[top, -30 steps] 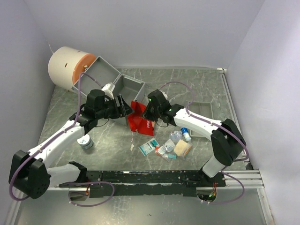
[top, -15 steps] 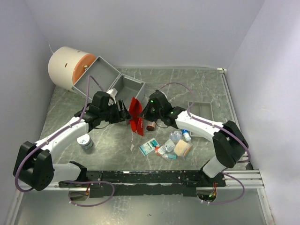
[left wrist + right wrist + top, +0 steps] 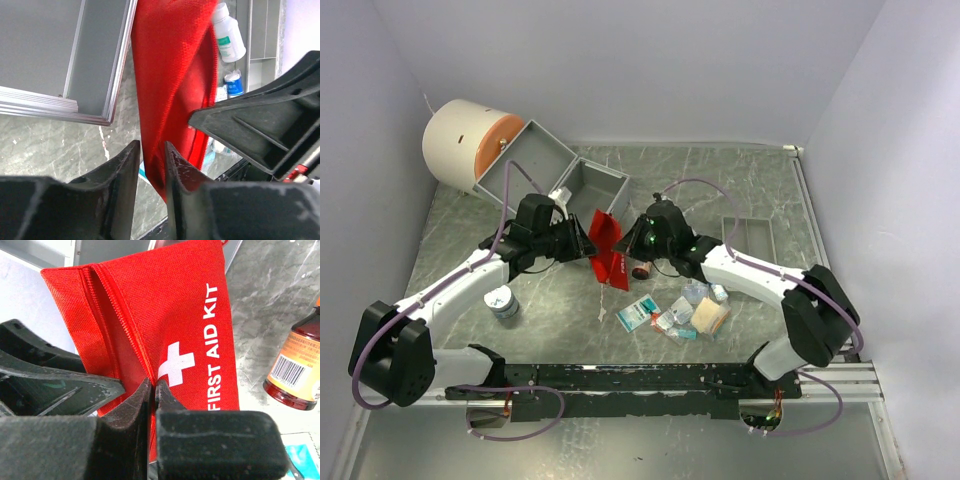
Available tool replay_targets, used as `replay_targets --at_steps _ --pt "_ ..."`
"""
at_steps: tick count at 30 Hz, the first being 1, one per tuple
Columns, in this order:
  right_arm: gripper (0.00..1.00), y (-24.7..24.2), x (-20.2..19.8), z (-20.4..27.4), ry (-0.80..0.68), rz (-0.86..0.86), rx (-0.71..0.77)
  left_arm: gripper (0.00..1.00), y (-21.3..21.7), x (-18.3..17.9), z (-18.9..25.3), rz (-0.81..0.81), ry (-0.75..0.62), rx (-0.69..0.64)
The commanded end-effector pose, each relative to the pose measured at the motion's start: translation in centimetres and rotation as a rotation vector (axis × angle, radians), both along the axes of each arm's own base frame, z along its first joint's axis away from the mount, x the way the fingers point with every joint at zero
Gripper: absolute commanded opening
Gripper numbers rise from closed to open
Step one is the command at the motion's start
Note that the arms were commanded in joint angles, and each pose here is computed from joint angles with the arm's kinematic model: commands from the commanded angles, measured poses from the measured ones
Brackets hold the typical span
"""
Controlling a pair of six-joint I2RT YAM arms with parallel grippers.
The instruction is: Organize the medicine kit
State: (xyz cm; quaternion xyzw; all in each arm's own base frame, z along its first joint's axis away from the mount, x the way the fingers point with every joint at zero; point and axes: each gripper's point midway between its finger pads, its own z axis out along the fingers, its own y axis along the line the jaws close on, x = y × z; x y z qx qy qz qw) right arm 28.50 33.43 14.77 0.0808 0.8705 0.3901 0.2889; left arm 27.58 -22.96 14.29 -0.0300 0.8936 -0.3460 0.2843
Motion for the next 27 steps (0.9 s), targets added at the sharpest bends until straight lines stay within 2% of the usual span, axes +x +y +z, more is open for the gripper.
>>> replay_targets --at_steps 1,5,6,16,20,24,27 --pt "0.00 0.8 0.5 -0.5 0.004 0.010 -0.007 0.29 -0.2 0.4 1.9 -0.026 -0.065 0.007" --pt "0.00 0.1 1.2 -1.4 0.014 -0.028 -0.119 0.08 1.3 0.9 1.6 0.007 -0.089 0.097" --pt "0.00 -0.3 1.2 -1.8 0.020 -0.040 -0.165 0.07 1.6 1.0 1.5 0.013 -0.089 0.117" --pt "0.00 -4.7 1.2 -3.8 0.008 -0.158 -0.688 0.07 2.4 1.9 1.0 0.018 -0.067 0.216" --pt "0.00 -6.2 1.0 -3.9 0.019 -0.198 -0.800 0.07 2.7 2.1 0.6 0.016 -0.056 0.247" --pt "0.15 -7.0 1.0 -3.3 0.010 -0.215 -0.824 0.07 2.7 2.2 0.3 0.012 -0.058 0.254" --pt "0.33 -5.1 1.1 -2.1 -0.037 -0.136 -0.728 0.07 2.2 2.1 0.4 -0.010 -0.064 0.236"
